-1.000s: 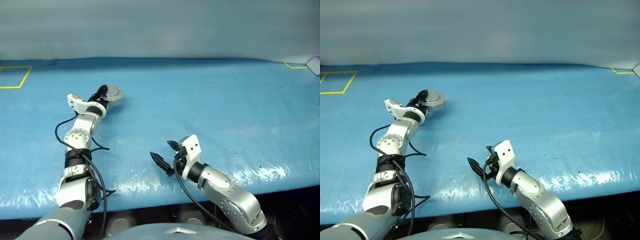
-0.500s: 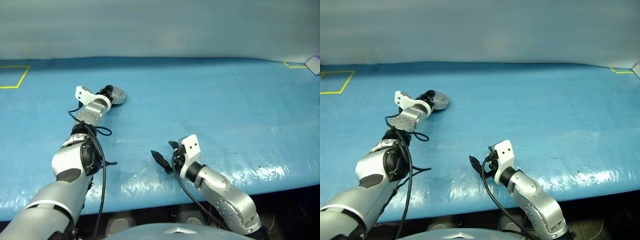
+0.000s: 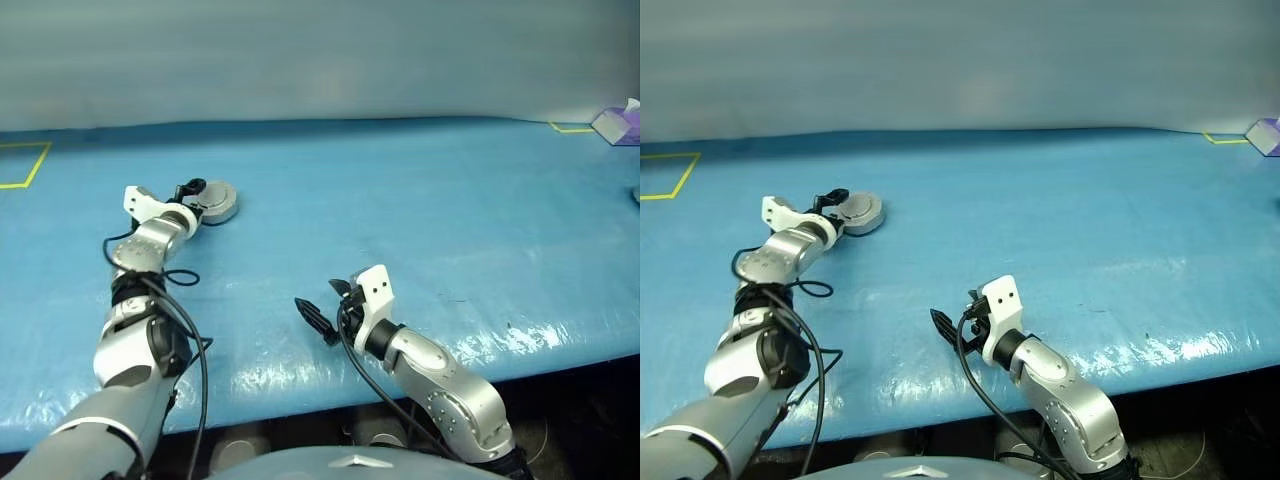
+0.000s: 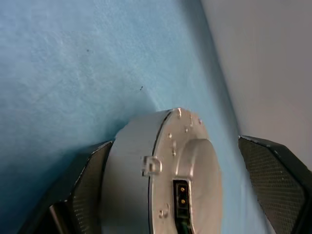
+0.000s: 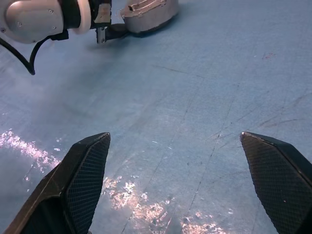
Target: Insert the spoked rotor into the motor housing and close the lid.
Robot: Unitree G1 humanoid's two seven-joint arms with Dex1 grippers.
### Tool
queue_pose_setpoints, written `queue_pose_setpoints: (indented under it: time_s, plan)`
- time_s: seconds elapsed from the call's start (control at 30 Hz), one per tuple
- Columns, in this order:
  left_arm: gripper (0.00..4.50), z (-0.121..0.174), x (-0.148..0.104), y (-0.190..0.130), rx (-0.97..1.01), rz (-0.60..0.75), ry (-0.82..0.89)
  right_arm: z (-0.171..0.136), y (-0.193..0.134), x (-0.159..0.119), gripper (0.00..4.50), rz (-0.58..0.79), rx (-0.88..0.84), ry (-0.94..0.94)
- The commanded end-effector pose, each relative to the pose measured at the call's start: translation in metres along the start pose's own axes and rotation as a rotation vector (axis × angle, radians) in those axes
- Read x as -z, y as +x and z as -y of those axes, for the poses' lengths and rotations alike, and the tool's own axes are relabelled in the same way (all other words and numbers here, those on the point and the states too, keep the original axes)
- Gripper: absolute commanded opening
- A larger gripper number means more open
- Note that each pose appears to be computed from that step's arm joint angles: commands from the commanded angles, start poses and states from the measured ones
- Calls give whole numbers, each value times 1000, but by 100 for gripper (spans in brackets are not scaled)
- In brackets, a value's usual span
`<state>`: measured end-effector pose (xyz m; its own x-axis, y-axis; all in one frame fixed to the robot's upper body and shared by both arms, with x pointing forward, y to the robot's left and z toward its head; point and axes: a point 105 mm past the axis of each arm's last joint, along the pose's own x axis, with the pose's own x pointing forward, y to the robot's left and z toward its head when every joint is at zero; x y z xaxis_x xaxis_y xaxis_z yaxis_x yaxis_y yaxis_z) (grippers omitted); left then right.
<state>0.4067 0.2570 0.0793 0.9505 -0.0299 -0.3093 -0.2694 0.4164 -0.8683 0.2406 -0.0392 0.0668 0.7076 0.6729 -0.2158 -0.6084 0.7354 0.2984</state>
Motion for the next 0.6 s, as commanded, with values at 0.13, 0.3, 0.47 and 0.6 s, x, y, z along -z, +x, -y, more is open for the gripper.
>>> queue_pose_setpoints:
  time_s: [0.13, 0.3, 0.47, 0.6]
  plan:
    - [447, -16, 22, -58, 47, -165, 235, 1, -3, -9, 450, 31, -20, 18]
    - [447, -9, 32, -102, 164, -97, 772, 18, -6, -25, 450, 113, 56, -13]
    - [447, 1, 59, -134, 357, 28, 1124, 33, -11, -38, 450, 213, 124, -134]
    - [447, -2, 76, -145, 436, 110, 1288, 33, -14, -31, 450, 209, 102, -252]
